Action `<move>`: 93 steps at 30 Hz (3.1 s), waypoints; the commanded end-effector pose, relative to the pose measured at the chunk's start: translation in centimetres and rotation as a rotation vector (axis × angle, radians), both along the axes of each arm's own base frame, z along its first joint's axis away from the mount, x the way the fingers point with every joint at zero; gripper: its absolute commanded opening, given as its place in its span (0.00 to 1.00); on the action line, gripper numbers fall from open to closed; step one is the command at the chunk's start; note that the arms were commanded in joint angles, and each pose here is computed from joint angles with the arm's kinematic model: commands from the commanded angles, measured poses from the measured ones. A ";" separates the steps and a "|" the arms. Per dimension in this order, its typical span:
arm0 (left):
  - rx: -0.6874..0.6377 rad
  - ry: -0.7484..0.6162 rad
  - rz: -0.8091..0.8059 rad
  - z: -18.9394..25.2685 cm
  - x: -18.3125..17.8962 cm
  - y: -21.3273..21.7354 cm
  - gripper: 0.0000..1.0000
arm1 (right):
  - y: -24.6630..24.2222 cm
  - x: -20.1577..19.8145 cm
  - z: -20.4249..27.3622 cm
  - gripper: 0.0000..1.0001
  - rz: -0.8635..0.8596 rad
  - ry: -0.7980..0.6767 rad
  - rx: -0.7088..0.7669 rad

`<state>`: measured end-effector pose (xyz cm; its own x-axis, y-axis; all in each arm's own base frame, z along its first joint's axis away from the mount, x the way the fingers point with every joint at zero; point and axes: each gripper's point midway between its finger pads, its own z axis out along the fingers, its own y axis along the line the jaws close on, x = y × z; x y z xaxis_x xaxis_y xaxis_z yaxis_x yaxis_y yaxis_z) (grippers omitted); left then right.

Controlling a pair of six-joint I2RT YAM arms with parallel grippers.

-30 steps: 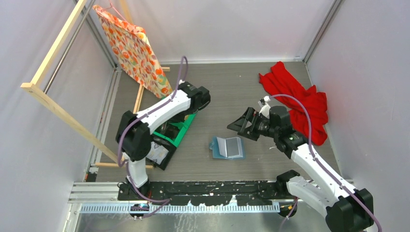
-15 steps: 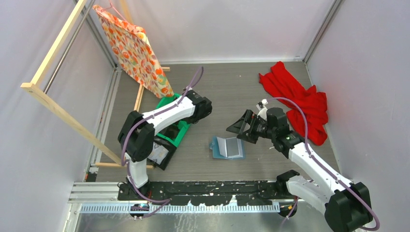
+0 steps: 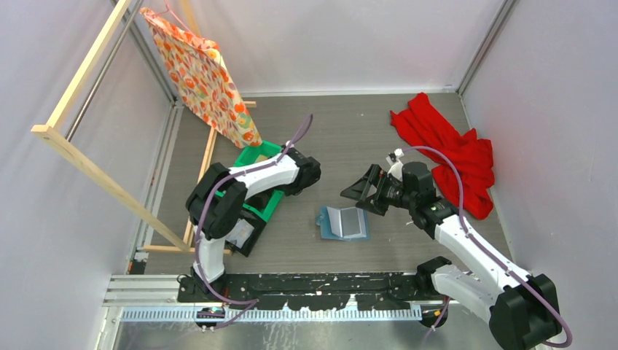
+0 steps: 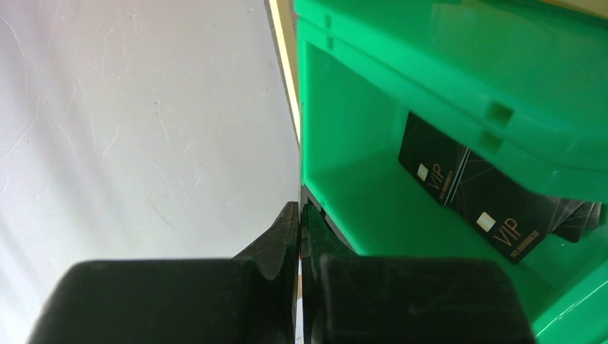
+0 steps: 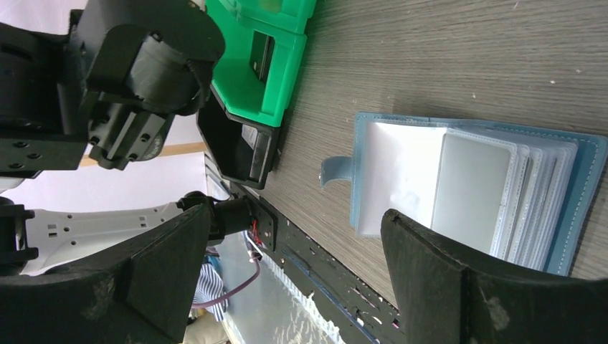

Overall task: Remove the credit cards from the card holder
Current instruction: Place the credit card in the storage box, then remove the credit card from the card holder.

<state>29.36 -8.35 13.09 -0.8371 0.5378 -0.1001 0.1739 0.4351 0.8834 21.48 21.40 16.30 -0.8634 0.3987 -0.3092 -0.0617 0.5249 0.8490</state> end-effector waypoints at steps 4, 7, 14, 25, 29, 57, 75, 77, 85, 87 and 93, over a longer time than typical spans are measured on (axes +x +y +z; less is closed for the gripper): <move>0.053 -0.054 0.008 -1.4 1.1 -0.5 0.00 | 0.2 0.1 0.9 0.93 0.009 -0.039 0.021; 0.088 -0.062 0.016 -2.0 1.2 -0.4 0.01 | 0.2 0.1 0.8 0.93 0.013 -0.037 0.022; 0.055 -0.095 0.041 -2.9 1.5 -0.8 0.01 | 0.3 0.2 0.6 0.93 0.019 -0.032 0.021; 0.011 -0.031 0.093 -3.9 1.0 -0.5 0.18 | 0.2 -0.1 0.8 0.93 0.020 -0.039 0.026; -0.027 -0.010 0.104 -3.8 0.7 -0.7 0.29 | 0.2 -0.2 1.0 0.93 0.025 -0.046 0.023; -1.533 0.300 -0.004 4.4 -9.7 -20.8 0.41 | -3.6 -1.2 -5.2 0.81 -0.048 0.085 -0.291; -1.771 0.477 0.073 -0.8 -10.2 -31.0 0.32 | -2.8 0.0 -9.0 0.29 -0.082 0.182 -0.330; -1.732 0.484 0.090 -2.2 -10.4 -30.6 0.31 | -2.8 0.0 -9.3 0.29 -0.081 0.188 -0.329; -1.642 0.497 0.143 -6.6 -9.9 -29.0 0.28 | -2.4 0.0 -10.6 0.28 -0.069 0.211 -0.316; -1.628 0.505 0.144 -7.2 -10.0 -28.9 0.28 | -2.4 0.0 -10.7 0.28 -0.068 0.214 -0.317; -1.620 0.508 0.145 -7.9 -9.9 -28.6 0.26 | -2.9 -0.3 -11.5 0.28 -0.088 0.225 -0.338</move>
<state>18.89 -36.53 4.73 -0.9905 0.0711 -0.1176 0.1244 0.8272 -0.5479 21.15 18.77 5.35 -0.8994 0.3725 -0.2290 0.1579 0.7651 0.6242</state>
